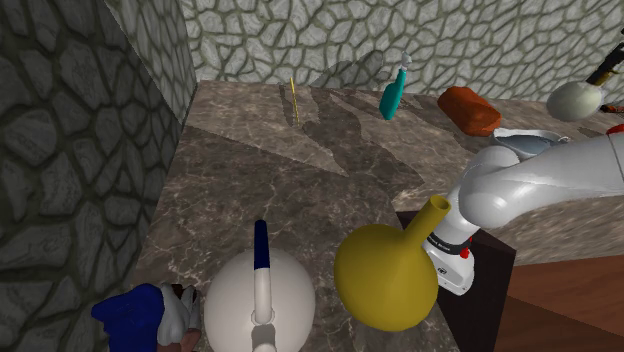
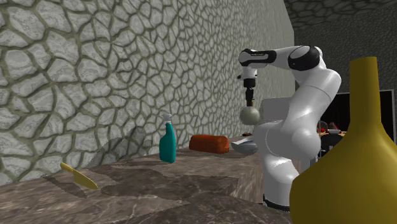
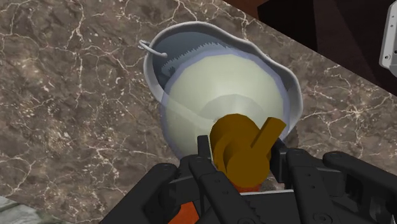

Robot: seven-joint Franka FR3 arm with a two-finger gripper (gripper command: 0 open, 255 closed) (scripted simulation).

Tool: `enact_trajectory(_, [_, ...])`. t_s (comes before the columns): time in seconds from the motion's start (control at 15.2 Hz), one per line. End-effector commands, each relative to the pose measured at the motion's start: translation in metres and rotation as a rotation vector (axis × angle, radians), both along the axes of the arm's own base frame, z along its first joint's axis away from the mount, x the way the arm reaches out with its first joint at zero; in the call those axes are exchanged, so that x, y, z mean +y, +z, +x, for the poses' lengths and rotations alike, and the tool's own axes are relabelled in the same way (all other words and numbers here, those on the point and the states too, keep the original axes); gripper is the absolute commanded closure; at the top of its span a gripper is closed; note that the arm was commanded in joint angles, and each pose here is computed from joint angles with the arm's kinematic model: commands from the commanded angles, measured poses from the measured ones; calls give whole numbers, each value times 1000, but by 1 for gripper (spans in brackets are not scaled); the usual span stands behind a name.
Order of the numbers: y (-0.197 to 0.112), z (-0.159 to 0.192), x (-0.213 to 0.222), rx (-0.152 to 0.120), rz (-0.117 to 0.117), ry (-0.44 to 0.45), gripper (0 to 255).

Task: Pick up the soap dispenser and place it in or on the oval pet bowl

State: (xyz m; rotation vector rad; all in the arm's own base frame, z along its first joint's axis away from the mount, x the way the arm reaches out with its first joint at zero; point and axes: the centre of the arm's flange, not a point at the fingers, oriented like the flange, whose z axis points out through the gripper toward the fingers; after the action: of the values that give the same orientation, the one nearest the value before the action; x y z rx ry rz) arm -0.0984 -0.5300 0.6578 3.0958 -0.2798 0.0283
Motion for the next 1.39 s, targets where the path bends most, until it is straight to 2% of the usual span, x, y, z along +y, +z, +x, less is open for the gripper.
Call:
enact_trajectory(0.0, [-10,0,0,0,-1,0,255])
enact_trajectory(0.79, [-73,0,0,0,-1,0,255])
enact_trajectory(1.32, [-76,0,0,0,-1,0,255])
